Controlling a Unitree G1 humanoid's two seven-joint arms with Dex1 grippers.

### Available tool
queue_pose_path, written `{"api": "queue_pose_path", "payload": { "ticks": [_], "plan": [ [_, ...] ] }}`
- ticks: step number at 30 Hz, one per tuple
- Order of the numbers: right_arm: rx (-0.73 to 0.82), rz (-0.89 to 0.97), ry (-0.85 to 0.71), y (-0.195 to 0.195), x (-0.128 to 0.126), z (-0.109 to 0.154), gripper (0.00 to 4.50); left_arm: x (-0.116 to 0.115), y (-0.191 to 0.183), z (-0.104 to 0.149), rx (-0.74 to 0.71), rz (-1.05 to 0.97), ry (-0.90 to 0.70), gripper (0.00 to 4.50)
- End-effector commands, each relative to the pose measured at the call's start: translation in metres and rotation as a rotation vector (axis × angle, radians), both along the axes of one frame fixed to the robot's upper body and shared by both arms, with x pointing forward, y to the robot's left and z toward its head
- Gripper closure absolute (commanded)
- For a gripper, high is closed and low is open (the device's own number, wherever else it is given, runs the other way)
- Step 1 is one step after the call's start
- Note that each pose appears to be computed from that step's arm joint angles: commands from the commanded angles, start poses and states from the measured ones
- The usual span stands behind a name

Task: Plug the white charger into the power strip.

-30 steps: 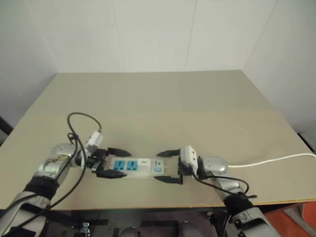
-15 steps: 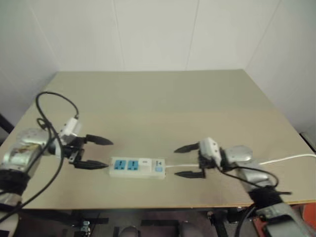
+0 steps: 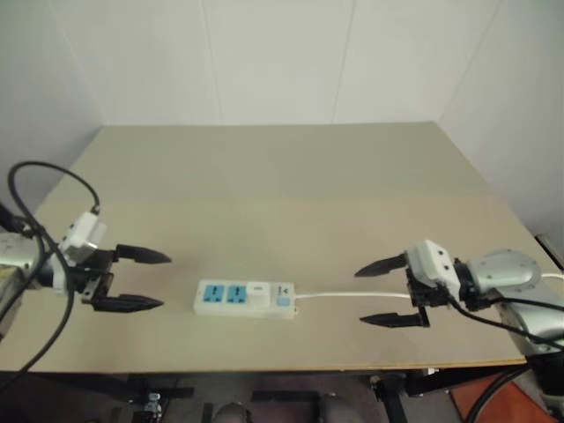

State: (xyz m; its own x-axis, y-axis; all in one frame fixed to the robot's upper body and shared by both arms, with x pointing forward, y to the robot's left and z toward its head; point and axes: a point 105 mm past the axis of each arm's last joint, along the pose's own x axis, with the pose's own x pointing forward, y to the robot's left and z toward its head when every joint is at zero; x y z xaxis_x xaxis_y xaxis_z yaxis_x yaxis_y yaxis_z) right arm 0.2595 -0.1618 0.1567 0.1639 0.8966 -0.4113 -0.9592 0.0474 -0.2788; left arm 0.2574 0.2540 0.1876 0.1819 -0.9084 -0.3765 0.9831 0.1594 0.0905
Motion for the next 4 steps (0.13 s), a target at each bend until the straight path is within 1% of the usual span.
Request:
{"api": "queue_pose_path", "payload": {
  "ticks": [1, 4],
  "plan": [
    [0.013, -0.026, -0.062, -0.0044, 0.0014, 0.0115, 0.05, -0.0008, 0.0010, 0.0109, 0.001, 0.001, -0.052, 0.00],
    [0.020, -0.044, -0.080, -0.0055, 0.0037, 0.0139, 0.05, -0.0004, 0.0019, 0.0093, -0.005, 0.007, -0.064, 0.00]
  ]
}}
